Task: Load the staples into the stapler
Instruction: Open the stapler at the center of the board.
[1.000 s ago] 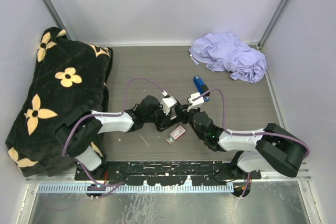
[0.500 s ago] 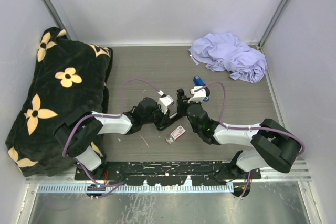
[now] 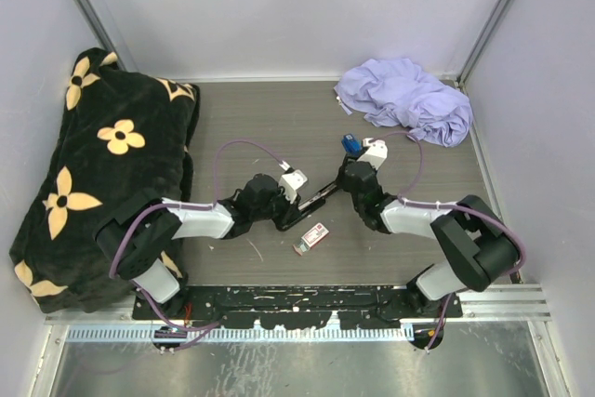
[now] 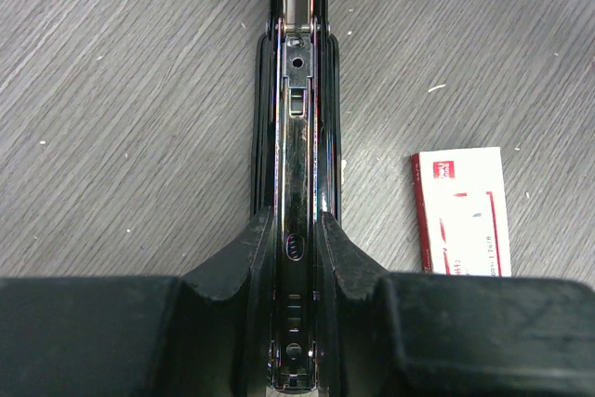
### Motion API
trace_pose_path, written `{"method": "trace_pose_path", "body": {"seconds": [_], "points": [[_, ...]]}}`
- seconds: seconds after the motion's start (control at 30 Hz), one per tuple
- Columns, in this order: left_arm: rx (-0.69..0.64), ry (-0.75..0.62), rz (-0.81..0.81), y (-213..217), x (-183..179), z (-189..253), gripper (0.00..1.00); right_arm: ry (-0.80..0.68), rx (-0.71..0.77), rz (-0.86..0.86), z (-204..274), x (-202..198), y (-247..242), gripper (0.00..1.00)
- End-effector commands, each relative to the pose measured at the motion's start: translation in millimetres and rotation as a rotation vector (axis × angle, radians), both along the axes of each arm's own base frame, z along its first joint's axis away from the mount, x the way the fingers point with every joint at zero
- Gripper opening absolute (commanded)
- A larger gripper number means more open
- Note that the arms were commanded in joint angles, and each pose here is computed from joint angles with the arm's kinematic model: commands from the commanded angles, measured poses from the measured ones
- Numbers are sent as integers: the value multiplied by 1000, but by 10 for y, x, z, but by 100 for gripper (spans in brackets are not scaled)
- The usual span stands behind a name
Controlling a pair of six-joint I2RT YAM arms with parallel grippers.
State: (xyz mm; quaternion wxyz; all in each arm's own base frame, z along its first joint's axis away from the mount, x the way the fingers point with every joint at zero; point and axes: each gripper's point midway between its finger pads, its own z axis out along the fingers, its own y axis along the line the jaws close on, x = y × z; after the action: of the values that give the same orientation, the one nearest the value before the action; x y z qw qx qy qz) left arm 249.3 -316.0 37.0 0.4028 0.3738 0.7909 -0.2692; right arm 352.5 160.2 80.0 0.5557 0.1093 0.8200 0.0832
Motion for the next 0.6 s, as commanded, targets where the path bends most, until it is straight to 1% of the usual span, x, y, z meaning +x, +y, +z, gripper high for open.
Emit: {"method": "trace_pose_path", "body": {"seconds": [0.0,0.1,0.23,0.4,0.47,0.57], "points": [[86,43,-33,124,-156,-161,9,53,157,11,-45,168,27,54],[103,43,-20,152,-140,-155,9,133,207,37,-216,183,18,53],[115,45,2,183,-126,-128,9,177,247,99,-280,148,98,54],[182,32,115,344,10,-164,7,155,263,196,-36,119,224,57],[213,13,168,439,75,-181,7,137,260,230,132,119,262,58],[241,19,232,547,122,-210,6,108,237,257,388,122,262,61]]}}
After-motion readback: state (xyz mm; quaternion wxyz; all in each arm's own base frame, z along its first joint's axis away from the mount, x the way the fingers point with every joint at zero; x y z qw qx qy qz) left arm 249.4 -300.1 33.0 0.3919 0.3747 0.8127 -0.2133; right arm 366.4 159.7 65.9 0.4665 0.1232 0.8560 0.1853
